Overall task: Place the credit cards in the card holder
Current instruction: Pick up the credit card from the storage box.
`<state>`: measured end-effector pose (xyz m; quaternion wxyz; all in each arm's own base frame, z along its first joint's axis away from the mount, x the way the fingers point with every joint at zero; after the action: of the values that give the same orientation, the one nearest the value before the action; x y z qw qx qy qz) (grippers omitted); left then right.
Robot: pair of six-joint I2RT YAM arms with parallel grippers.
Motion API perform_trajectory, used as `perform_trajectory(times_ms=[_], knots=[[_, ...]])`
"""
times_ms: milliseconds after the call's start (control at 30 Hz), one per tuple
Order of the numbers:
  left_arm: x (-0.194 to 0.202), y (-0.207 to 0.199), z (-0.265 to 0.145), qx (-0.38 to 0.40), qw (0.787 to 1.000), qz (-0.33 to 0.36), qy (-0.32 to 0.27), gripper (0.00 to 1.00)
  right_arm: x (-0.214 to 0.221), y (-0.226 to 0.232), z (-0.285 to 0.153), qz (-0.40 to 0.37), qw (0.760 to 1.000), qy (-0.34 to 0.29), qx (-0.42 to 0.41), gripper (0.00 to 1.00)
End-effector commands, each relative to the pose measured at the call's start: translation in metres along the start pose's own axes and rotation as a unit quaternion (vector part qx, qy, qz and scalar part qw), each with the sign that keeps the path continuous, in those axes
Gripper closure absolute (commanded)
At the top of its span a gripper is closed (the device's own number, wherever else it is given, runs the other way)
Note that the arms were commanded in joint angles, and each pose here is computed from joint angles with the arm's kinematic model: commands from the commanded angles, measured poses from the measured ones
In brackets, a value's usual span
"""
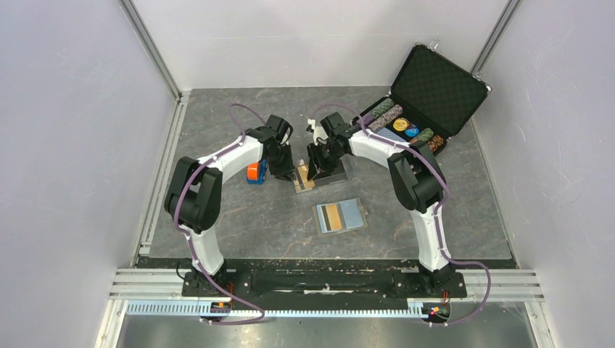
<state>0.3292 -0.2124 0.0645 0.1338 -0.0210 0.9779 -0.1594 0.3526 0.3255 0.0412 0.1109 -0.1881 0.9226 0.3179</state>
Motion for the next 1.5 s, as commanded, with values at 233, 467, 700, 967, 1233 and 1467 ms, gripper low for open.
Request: perform_trajectory(times_ms=[233,467,700,967,1233,1467], knots=[[-0.006,-0.006,-0.007,0.015,0.999,0.029,-0.004,0.74,-0.004,0.017,0.005,-0.006,0.999,0.004,-0.033,1.00],[-0.001,-0.004,-0.013,0.014,0.999,0.031,-0.006,0.74,-0.009,0.026,-0.015,-0.016,0.999,-0.016,-0.023,1.00],[0.005,-0.001,-0.018,0.013,0.999,0.032,-0.005,0.74,-0.018,0.035,-0.028,-0.026,0.999,-0.031,-0.026,1.00],[0.011,-0.001,-0.022,0.017,0.999,0.031,-0.003,0.74,-0.007,0.035,-0.012,-0.008,0.998,-0.012,-0.054,0.75],[0.017,0.003,-0.021,0.015,0.999,0.029,0.003,0.74,-0.004,0.030,-0.004,-0.005,0.999,-0.005,-0.046,0.90],[0.020,0.002,-0.022,0.015,0.999,0.028,0.005,0.72,-0.004,0.009,-0.009,-0.024,0.999,-0.016,0.018,0.54]])
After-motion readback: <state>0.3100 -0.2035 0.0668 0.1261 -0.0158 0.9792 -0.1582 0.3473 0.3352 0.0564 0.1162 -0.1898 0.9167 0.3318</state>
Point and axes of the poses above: each gripper's point midway between its finger pads, its own z axis out along the fingers, its own y axis along the line the jaws close on, x = y × z, the point moved 1 cm from there along -z, back along the fingers, and after that the axes turned 3 degrees about z, right-handed, at the moved point
